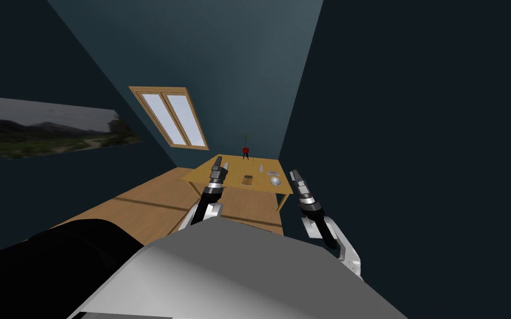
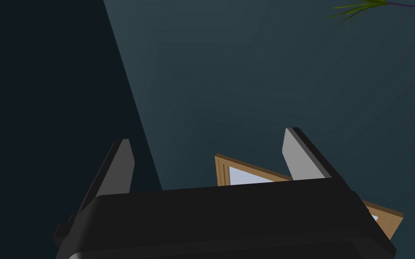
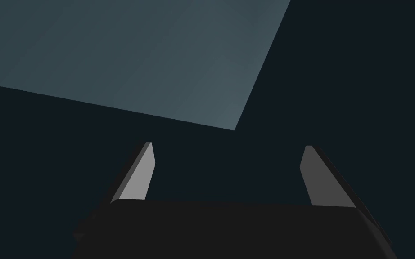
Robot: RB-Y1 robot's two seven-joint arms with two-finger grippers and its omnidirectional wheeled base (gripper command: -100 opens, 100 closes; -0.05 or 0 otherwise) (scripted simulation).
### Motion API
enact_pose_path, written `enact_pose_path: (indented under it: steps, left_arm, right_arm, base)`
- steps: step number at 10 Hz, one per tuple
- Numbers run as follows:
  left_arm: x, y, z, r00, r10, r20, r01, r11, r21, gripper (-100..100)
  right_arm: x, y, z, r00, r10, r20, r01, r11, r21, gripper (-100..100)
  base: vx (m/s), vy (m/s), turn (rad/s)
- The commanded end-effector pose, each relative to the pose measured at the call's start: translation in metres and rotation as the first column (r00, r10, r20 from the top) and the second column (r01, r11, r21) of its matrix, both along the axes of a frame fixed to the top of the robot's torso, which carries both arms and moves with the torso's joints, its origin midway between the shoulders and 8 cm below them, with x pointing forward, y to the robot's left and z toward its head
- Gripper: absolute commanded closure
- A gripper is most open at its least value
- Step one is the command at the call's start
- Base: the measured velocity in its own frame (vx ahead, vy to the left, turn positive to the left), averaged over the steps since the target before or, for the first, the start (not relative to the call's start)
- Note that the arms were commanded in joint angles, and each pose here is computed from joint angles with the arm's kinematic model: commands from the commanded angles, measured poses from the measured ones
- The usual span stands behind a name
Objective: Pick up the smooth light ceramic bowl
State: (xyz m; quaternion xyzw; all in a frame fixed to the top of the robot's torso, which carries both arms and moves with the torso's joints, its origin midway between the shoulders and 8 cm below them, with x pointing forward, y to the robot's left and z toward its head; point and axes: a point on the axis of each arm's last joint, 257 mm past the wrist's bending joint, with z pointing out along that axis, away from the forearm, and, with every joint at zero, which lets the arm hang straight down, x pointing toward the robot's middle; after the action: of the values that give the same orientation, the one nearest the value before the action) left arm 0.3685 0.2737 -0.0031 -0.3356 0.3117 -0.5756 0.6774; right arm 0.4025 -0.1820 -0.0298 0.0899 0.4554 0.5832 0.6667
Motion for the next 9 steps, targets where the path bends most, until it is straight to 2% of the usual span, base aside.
enact_pose_path:
  steps: [1,2,3,4,5,6,7,8,9]
  left_arm:
    - [0.0,0.0,0.0,1.0,0.0,0.0,0.0,1.0,0.0,0]
    - [0.0,0.0,0.0,1.0,0.0,0.0,0.0,1.0,0.0,0]
    - [0.0,0.0,0.0,1.0,0.0,0.0,0.0,1.0,0.0,0]
    - [0.0,0.0,0.0,1.0,0.0,0.0,0.0,1.0,0.0,0]
    - [0.0,0.0,0.0,1.0,0.0,0.0,0.0,1.0,0.0,0]
    - [0.0,0.0,0.0,1.0,0.0,0.0,0.0,1.0,0.0,0]
    - [0.0,0.0,0.0,1.0,0.0,0.0,0.0,1.0,0.0,0]
    - [0.0,0.0,0.0,1.0,0.0,0.0,0.0,1.0,0.0,0]
    - [0.0,0.0,0.0,1.0,0.0,0.0,0.0,1.0,0.0,0]
  right_arm:
    - [0.008,0.002,-0.013,1.0,-0.001,-0.001,0.001,0.996,-0.084,-100]
    - [0.012,-0.001,-0.023,1.0,-0.009,-0.02,0.008,0.996,-0.086,-100]
    - [0.019,0.0,-0.032,1.0,-0.012,-0.017,0.009,0.987,-0.161,-100]
    - [0.021,-0.003,-0.04,0.999,-0.02,-0.033,0.014,0.986,-0.163,-100]
    - [0.029,-0.004,-0.052,0.999,-0.027,-0.032,0.019,0.97,-0.241,-100]
    - [0.031,-0.007,-0.058,0.998,-0.034,-0.045,0.022,0.97,-0.243,-100]
    - [0.037,-0.007,-0.067,0.999,-0.039,-0.034,0.026,0.947,-0.321,-100]
    - [0.04,-0.013,-0.078,0.997,-0.052,-0.057,0.031,0.945,-0.326,-100]
    - [0.047,-0.017,-0.091,0.997,-0.064,-0.052,0.038,0.913,-0.405,-100]
  base:
    - [-0.037,0.028,0.035]
    - [-0.027,0.023,0.029]
    - [-0.028,0.025,0.055]
    - [-0.023,0.019,0.027]
    - [-0.029,0.038,0.061]
    - [-0.027,0.03,0.032]
    - [-0.032,0.031,0.061]
    - [-0.021,0.027,0.037]
    - [-0.017,0.038,0.08]
